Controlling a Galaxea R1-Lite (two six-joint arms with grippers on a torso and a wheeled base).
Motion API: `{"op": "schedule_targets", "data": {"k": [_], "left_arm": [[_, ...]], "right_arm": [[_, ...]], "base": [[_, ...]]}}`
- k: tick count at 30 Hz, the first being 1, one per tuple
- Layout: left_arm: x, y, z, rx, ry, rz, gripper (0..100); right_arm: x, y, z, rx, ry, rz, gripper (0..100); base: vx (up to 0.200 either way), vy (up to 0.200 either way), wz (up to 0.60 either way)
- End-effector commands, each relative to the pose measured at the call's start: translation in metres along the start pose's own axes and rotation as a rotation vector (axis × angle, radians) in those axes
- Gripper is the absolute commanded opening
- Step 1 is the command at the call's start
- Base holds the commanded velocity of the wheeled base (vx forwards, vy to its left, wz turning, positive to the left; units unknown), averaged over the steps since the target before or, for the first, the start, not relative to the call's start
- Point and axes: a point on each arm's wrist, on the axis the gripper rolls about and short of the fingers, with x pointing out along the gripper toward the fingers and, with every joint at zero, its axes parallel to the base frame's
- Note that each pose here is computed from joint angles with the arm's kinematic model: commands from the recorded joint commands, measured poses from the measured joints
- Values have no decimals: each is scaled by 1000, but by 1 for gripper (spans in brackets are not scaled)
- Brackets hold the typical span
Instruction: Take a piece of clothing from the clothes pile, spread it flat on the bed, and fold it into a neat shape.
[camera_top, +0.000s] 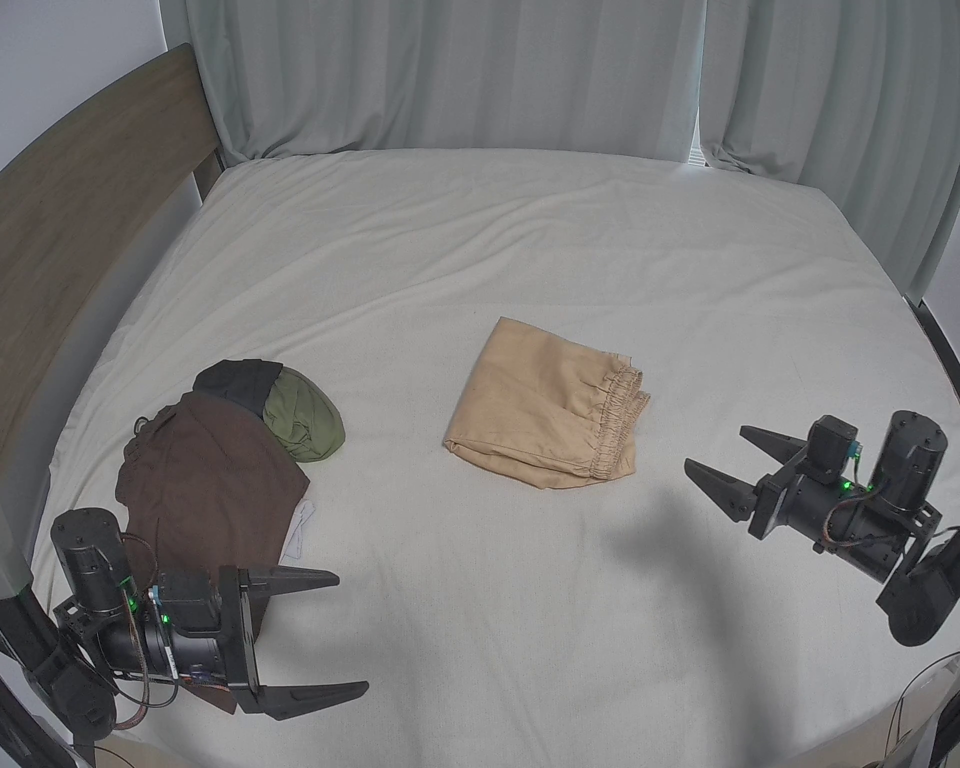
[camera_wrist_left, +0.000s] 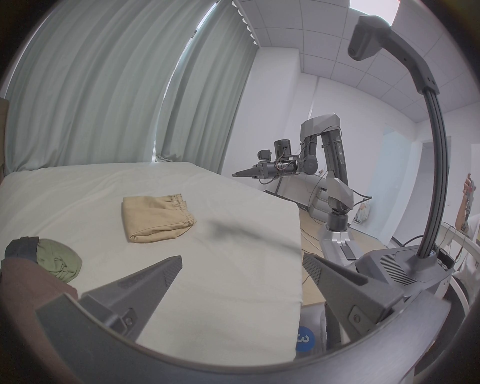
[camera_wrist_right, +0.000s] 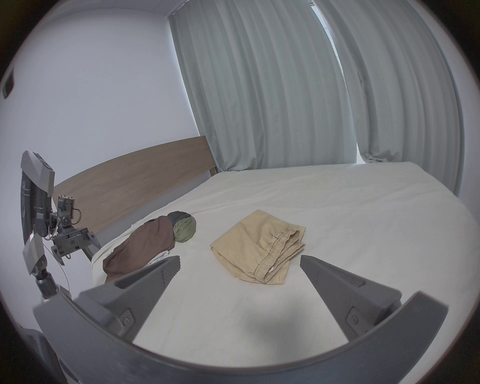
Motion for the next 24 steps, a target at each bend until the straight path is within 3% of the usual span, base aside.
{"op": "schedule_targets", "data": {"k": [1,9,13,17,24], "left_arm": [[-1,-15,9,49,-14,-46,100],[-3,-30,28,147,-79,-83,100],[0,-48,40,190,-120,-152,100],[-3,-58,45,201,-132,-181,100],[-13,-64,51,222,-150,-164,100]], "right_arm": [[-41,10,19,-22,-82,-9,100],[-97,14,24,-49,-164,-82,100],[-132,14,22,-70,-210,-174,100],[-156,23,28,-122,-275,-199,100],[-187,40,22,-147,-264,-192,100]], "base": [[0,0,0],[0,0,0],[0,0,0],[0,0,0],[0,0,0]]}}
